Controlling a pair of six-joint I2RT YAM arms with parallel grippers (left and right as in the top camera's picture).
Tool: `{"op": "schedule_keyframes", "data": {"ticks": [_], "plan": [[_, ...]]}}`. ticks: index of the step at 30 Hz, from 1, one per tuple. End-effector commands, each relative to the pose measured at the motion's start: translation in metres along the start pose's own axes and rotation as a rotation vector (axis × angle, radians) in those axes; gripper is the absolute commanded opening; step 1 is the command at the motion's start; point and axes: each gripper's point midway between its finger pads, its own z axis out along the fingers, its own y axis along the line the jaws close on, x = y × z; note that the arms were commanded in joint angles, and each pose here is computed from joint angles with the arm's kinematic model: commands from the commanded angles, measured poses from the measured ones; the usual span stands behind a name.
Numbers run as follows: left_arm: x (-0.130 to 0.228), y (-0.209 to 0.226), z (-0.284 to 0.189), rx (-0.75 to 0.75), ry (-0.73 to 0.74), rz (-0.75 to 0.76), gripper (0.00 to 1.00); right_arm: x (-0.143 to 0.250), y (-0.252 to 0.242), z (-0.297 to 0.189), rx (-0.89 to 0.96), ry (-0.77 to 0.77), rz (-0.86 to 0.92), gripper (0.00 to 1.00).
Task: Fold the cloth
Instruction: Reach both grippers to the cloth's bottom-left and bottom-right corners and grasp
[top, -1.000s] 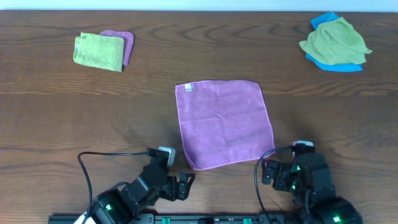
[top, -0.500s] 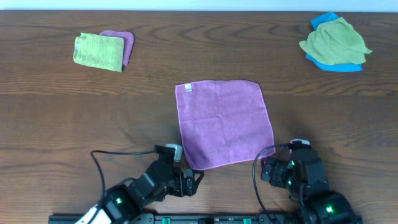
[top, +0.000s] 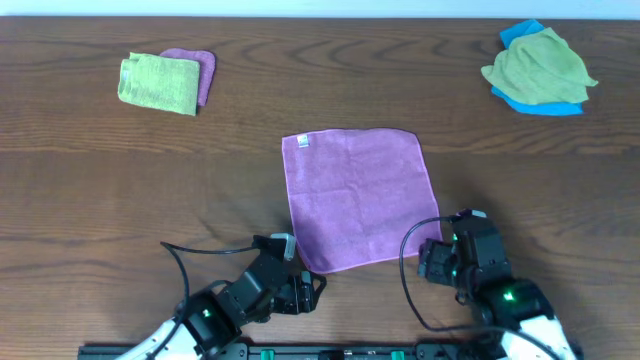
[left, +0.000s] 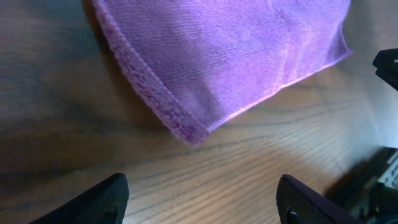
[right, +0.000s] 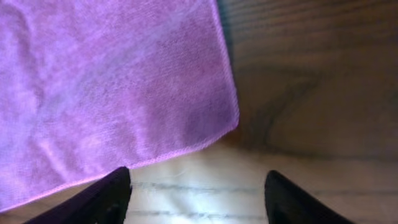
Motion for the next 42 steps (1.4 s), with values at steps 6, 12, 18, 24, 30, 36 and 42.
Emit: {"op": "schedule_keyframes", "data": {"ticks": [6,12,18,24,30,36,42], "plan": [[-0.012,-0.004,0.014,0.008,-0.052,0.001,0.76,-0.004,-0.006,0.012,0.015,0.023,0.001,0.65],[-0.011,-0.006,0.024,0.024,-0.033,-0.007,0.72,-0.006,-0.015,0.012,0.032,0.024,0.000,0.61],[-0.008,-0.007,0.028,0.033,-0.016,-0.007,0.66,-0.005,-0.022,0.016,0.035,0.047,0.022,0.59],[-0.010,-0.006,0.028,0.026,-0.026,-0.007,0.63,-0.004,-0.012,0.029,-0.027,0.090,0.032,0.56],[-0.011,-0.003,0.028,0.014,-0.035,-0.007,0.62,-0.004,-0.010,0.040,-0.040,0.109,0.034,0.49],[-0.011,-0.003,0.028,0.012,-0.036,-0.008,0.62,-0.003,-0.011,0.050,-0.032,0.126,0.036,0.42],[-0.012,0.004,0.028,-0.023,-0.047,-0.012,0.39,0.004,-0.007,0.053,-0.053,0.164,0.045,0.15]]}}
